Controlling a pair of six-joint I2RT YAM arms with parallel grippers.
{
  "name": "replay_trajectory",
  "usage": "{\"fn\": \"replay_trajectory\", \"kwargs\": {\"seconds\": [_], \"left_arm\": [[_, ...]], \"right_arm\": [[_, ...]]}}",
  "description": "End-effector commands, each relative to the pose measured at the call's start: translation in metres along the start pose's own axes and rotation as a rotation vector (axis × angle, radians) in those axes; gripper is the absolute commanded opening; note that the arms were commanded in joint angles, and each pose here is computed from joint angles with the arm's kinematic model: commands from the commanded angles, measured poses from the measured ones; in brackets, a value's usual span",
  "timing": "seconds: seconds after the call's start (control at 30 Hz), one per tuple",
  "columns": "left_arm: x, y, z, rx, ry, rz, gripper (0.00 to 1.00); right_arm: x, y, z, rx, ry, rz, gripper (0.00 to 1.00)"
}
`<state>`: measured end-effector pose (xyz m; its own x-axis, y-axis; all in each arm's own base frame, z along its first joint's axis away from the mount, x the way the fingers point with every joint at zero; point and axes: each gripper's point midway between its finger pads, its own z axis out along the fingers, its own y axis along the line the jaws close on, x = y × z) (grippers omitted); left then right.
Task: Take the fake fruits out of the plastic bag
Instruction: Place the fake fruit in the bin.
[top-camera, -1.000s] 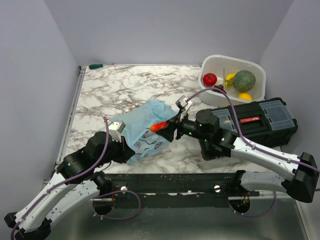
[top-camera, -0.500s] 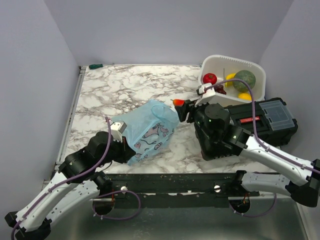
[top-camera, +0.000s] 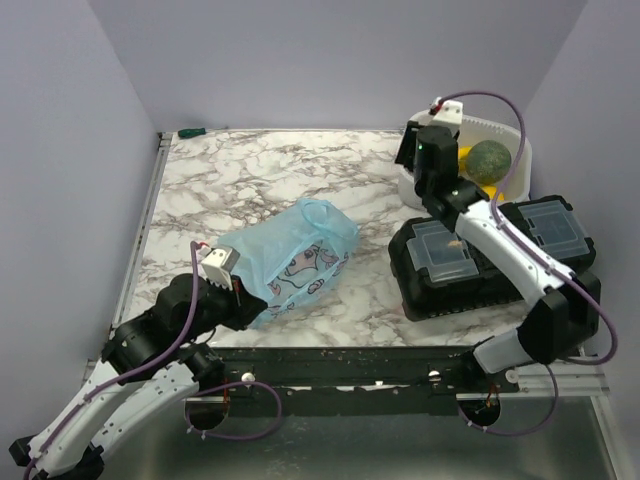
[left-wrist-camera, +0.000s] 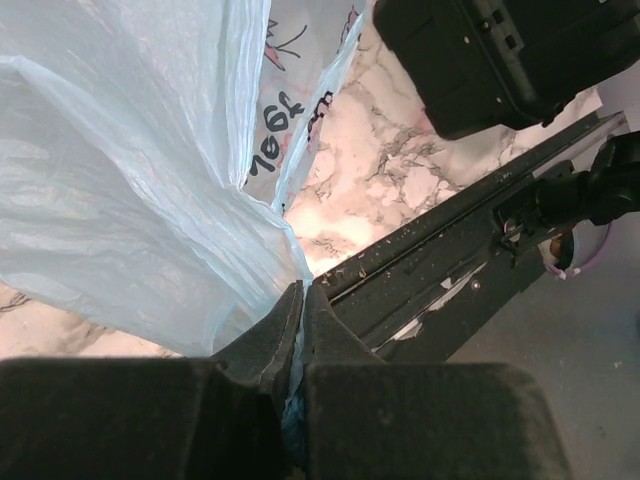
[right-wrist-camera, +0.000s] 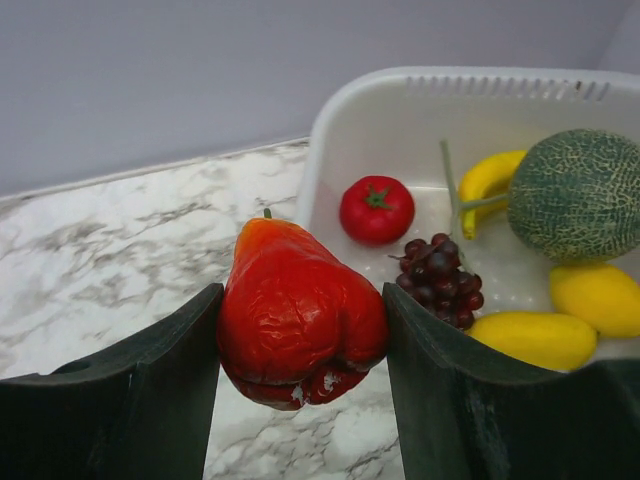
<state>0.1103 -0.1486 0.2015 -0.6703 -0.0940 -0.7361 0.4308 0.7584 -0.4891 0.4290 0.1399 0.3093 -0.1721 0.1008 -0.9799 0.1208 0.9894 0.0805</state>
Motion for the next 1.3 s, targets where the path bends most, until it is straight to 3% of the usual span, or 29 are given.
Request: {"fn": "replay_trajectory", "kwargs": {"seconds": [0.0,0.27,0.53,0.8,0.9,1.07,1.27], "left_arm": [[-0.002,-0.005,-0.002,0.041,-0.030,0.011,0.00],[-0.003,-0.007,-0.005,0.064,-0.052,0.015,0.00],[-0.004,-0.006,-0.005,0.057,-0.055,0.015,0.00],[-0.005,-0.005,-0.005,0.050,-0.057,0.015,0.00],[-0.005,-0.004,-0.004,0.042,-0.057,0.012,0.00],[-0.004,-0.003,-0.003,0.035,-0.050,0.011,0.00],[-0.003,-0.007,-0.004,0.056,-0.041,0.020,0.00]], "right_arm": [[0.018,-0.034,0.054,0.085,0.098,0.055,0.13],[0.073,-0.078,0.137,0.193,0.299,0.046,0.13],[0.116,-0.067,0.159,0.147,0.443,0.034,0.19],[0.142,-0.065,0.163,0.133,0.504,0.021,0.46],[0.146,-0.063,0.163,0.122,0.515,0.022,0.51],[0.135,-0.061,0.162,0.105,0.497,0.016,0.69],[0.111,-0.054,0.153,0.066,0.468,0.043,0.78]]}}
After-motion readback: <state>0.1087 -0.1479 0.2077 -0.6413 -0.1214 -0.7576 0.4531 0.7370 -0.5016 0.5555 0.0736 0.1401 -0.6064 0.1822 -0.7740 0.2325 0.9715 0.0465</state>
